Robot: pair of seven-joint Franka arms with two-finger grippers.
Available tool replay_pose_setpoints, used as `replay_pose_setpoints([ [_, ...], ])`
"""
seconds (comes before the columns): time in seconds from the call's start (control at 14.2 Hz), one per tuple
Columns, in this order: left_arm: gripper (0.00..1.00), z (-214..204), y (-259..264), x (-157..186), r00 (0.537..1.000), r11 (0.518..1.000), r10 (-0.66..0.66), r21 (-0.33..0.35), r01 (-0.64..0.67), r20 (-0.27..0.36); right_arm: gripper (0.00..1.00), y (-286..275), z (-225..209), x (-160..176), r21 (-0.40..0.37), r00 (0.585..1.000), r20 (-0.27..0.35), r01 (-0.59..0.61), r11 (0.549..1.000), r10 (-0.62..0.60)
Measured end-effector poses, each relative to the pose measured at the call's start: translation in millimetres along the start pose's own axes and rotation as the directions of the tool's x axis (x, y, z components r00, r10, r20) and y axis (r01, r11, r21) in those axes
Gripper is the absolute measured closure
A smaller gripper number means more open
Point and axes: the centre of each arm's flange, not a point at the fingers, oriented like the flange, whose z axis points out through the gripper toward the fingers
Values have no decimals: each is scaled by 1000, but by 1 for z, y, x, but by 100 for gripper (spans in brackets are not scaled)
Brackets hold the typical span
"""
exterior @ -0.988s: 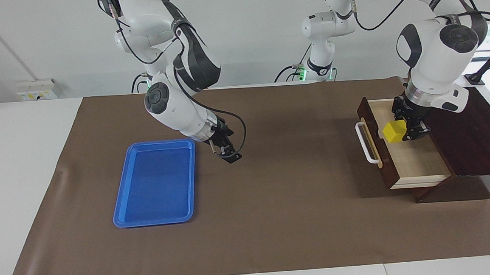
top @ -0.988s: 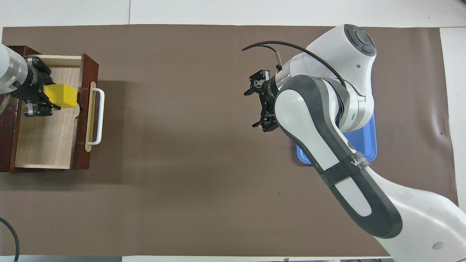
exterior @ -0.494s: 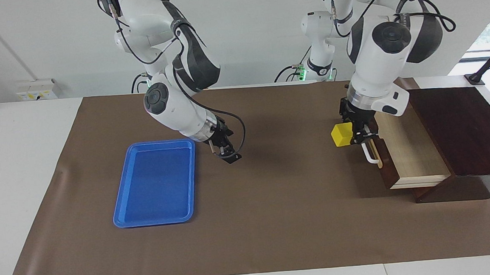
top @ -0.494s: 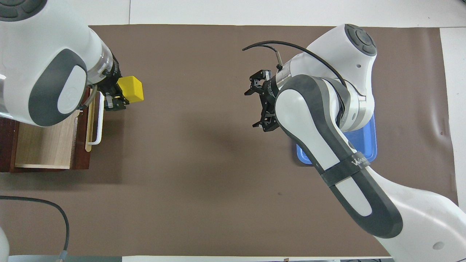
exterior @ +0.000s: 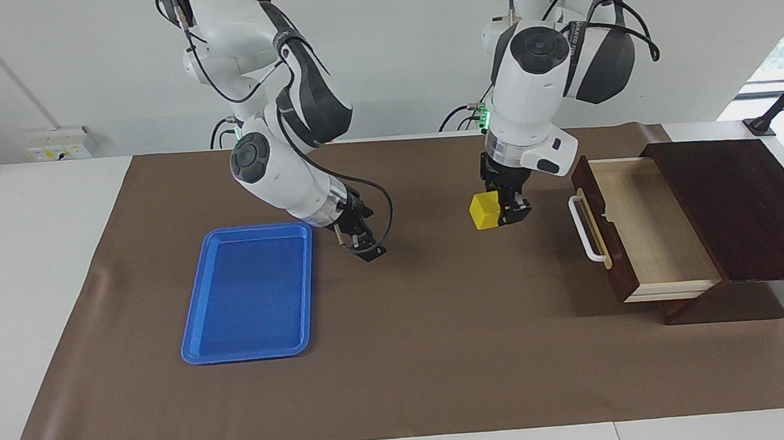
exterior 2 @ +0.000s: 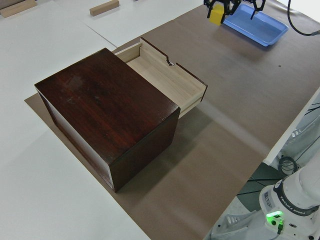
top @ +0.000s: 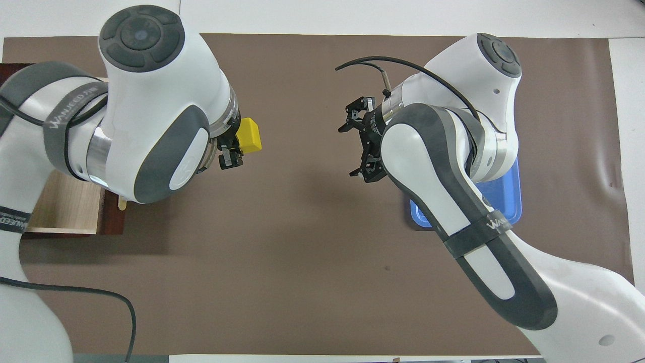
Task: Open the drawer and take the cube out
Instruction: 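Lift the yellow cube out of the drawer toward the right gripper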
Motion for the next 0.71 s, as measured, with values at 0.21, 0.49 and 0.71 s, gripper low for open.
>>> replay_pose_setpoints([
  [0.21,44,12,-9,-16,1000,1000,4,2,-4,-1,0,1,2,-4,-4,1000,0,6,1000,-6],
  [0.49,44,26,-16,-21,1000,1000,10,19,-10,-15,0,2,4,-13,-4,1000,1,22,1000,-22],
  [0.71,44,27,-20,-26,1000,1000,11,18,-11,-15,1,4,6,-34,-5,998,3,56,998,-56],
])
